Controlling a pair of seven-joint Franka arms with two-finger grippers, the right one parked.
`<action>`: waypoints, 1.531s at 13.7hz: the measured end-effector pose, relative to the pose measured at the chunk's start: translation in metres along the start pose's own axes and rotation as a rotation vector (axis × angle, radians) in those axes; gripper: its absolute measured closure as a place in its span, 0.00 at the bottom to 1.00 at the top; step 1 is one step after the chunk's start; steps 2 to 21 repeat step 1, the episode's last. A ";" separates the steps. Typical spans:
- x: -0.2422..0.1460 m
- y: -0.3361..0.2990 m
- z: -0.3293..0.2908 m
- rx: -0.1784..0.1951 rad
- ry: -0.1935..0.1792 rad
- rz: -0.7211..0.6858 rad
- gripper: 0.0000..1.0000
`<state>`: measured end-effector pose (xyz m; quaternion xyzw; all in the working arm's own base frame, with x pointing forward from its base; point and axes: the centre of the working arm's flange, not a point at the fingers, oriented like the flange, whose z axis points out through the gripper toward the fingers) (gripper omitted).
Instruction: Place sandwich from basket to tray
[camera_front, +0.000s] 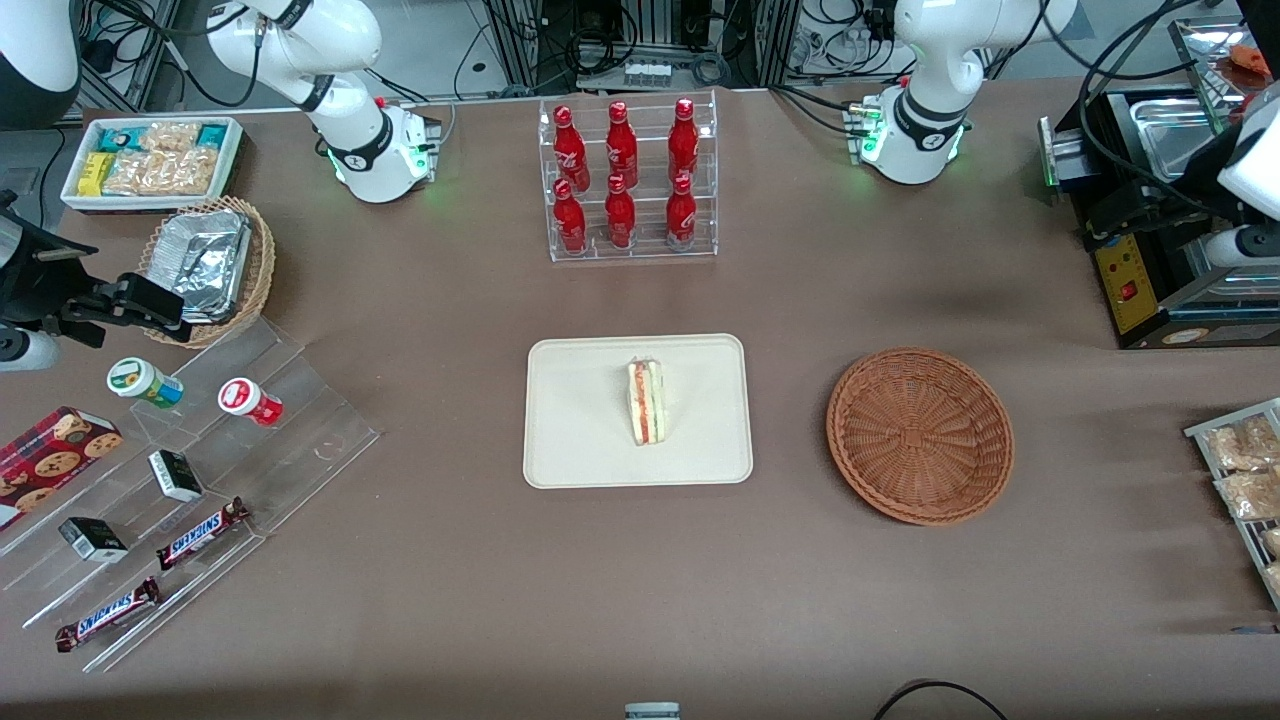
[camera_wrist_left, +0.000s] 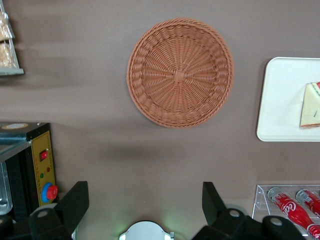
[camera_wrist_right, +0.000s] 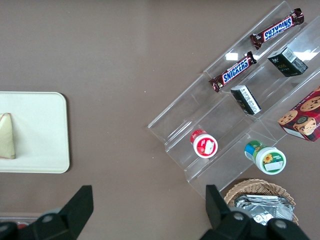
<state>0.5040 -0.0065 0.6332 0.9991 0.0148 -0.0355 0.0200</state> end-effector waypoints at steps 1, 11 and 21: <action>0.000 0.005 -0.001 0.011 0.003 0.009 0.00; 0.000 0.005 -0.001 0.011 0.003 0.009 0.00; 0.000 0.005 -0.001 0.011 0.003 0.009 0.00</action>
